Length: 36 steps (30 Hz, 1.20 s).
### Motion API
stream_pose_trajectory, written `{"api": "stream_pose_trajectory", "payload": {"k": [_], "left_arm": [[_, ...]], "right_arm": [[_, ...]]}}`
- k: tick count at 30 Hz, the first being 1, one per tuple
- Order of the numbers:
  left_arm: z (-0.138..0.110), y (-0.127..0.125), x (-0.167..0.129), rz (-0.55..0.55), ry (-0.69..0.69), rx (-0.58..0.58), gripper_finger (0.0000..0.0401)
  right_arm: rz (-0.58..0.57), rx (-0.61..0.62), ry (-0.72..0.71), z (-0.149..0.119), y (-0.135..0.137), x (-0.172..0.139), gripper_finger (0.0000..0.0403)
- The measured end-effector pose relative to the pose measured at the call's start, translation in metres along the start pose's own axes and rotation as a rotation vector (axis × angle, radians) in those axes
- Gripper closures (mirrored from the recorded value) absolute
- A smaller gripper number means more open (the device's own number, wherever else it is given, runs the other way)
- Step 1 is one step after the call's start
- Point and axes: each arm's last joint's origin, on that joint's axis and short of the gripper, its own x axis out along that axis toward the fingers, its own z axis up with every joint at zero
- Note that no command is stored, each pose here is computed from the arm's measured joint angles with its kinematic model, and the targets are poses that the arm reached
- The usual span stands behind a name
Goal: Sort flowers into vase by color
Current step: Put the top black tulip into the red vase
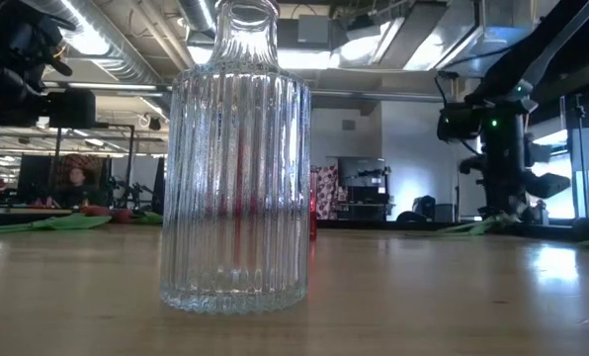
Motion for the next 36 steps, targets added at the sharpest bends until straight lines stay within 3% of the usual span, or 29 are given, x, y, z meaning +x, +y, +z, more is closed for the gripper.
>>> {"api": "stream_pose_trajectory", "payload": {"k": [7, 11, 15, 19, 24, 30, 36], "left_arm": [[0.000, 0.000, 0.000, 0.000, 0.000, 0.000, 0.0197], [0.000, 0.000, 0.000, 0.000, 0.000, 0.000, 0.0197], [0.000, 0.000, 0.000, 0.000, 0.000, 0.000, 0.0197], [0.000, 0.000, 0.000, 0.000, 0.000, 0.000, 0.0197], [0.000, 0.000, 0.000, 0.000, 0.000, 0.000, 0.0197], [0.000, 0.000, 0.000, 0.000, 0.000, 0.000, 0.0197], [0.000, 0.000, 0.000, -0.001, 0.000, 0.000, 0.0197]], "right_arm": [[0.222, -0.251, 0.106, -0.013, -0.009, -0.051, 0.0397], [0.314, -0.485, 0.327, -0.036, -0.029, -0.082, 0.0400], [0.331, -0.753, 0.602, -0.066, -0.062, -0.109, 0.0399], [0.314, -0.884, 0.755, -0.083, -0.099, -0.133, 0.0400], [0.303, -1.088, 0.747, -0.082, -0.133, -0.144, 0.0400], [0.436, -1.458, 0.685, -0.084, -0.146, -0.147, 0.0389], [0.508, -1.861, 0.642, -0.103, -0.151, -0.136, 0.0333]]}}
